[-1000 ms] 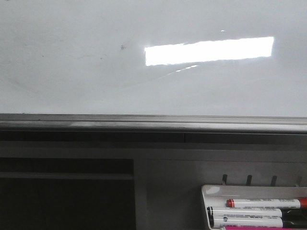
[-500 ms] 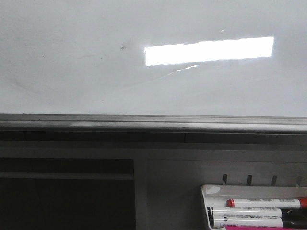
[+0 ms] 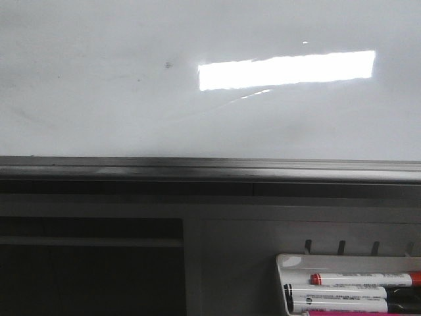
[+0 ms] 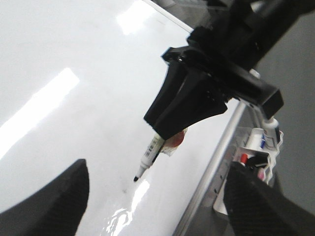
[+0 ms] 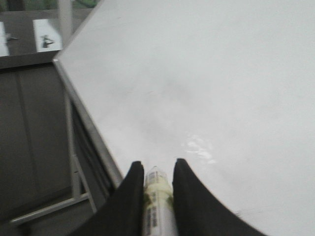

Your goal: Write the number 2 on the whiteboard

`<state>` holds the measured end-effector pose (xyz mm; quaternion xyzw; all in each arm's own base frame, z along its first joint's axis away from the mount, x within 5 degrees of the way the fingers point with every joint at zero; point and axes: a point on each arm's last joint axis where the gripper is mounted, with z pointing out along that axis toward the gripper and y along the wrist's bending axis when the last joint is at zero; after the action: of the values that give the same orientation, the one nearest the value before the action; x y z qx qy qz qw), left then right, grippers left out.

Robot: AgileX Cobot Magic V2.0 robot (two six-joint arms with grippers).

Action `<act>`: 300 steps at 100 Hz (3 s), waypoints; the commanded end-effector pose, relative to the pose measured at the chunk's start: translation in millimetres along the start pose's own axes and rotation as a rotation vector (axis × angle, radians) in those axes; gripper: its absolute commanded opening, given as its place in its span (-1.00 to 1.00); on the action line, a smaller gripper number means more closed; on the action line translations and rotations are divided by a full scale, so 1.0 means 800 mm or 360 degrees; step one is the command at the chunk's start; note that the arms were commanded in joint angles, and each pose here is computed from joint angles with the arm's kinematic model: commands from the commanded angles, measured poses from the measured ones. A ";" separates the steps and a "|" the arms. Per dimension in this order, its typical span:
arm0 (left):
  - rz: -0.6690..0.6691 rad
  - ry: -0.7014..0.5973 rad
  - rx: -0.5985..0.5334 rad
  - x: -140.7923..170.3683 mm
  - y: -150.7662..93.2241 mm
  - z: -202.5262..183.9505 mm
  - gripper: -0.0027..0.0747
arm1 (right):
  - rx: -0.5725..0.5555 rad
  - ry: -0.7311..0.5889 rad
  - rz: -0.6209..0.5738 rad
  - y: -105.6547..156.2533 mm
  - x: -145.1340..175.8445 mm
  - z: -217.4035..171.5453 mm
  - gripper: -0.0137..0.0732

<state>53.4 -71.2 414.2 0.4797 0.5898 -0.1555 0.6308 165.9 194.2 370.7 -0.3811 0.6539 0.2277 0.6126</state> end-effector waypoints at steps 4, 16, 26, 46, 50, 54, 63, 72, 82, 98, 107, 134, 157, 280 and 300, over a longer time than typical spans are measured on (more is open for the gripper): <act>-0.0232 -0.0113 -0.0237 -0.005 0.009 -0.031 -0.03 | 0.0339 -0.0079 -0.0147 -0.027 -0.010 0.010 -0.87; -0.0346 -0.0097 -0.0259 0.017 -0.002 -0.040 -0.75 | 0.0444 0.0043 -0.0211 -0.042 0.013 0.035 -0.87; -0.0387 -0.0100 -0.0236 0.034 -0.013 -0.044 -0.98 | 0.0463 0.0150 -0.0208 -0.051 0.034 0.053 -0.87; -0.0470 -0.0088 -0.0178 0.050 -0.025 -0.041 -0.98 | 0.0475 0.0291 -0.0204 -0.060 0.065 0.077 -0.87; -0.0488 -0.0101 -0.0170 0.049 -0.025 -0.041 -0.98 | 0.0483 0.0303 -0.0205 -0.061 0.068 0.079 -0.87; -0.0491 -0.0116 -0.0177 0.048 -0.024 -0.041 -0.98 | 0.0513 0.0313 -0.0206 -0.065 0.071 0.081 -0.87; -0.0493 -0.0151 -0.0195 0.045 -0.023 -0.041 -0.98 | 0.0645 0.0299 -0.0219 -0.078 0.071 0.079 -0.87; -0.0492 -0.0162 -0.0202 0.045 -0.022 -0.041 -0.98 | 0.0779 0.0294 -0.0269 -0.094 0.069 0.072 -0.87; -0.0492 -0.0162 -0.0202 0.045 -0.022 -0.041 -0.98 | 0.0912 0.0321 -0.0305 -0.109 0.064 0.057 -0.87; -0.0487 -0.0160 -0.0205 0.045 -0.022 -0.041 -0.98 | 0.1169 0.0503 -0.0236 -0.126 0.061 0.022 -0.87; -0.0487 -0.0160 -0.0205 0.045 -0.022 -0.041 -0.98 | 0.1160 0.0632 -0.0148 -0.124 0.064 0.009 -0.87; -0.0484 -0.0159 -0.0206 0.045 -0.022 -0.041 -0.98 | 0.0727 0.0645 -0.0023 -0.065 0.091 0.031 -0.87; -0.0484 -0.0159 -0.0206 0.045 -0.022 -0.041 -0.98 | 0.0449 0.0716 0.0109 -0.028 0.127 0.074 -0.87; -0.0506 -0.0101 -0.0155 0.038 -0.017 -0.026 -0.19 | -0.0425 -0.0246 0.0044 0.036 -0.003 -0.052 -0.87; -0.0316 0.0171 0.0213 0.017 -0.017 0.007 0.20 | -0.0738 -0.0068 -0.0091 0.056 0.005 -0.028 -0.87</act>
<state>45.7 -65.5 377.1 0.4286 0.6796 -0.2183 0.5539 121.2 196.7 355.6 -0.4830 0.5836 0.3517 0.5499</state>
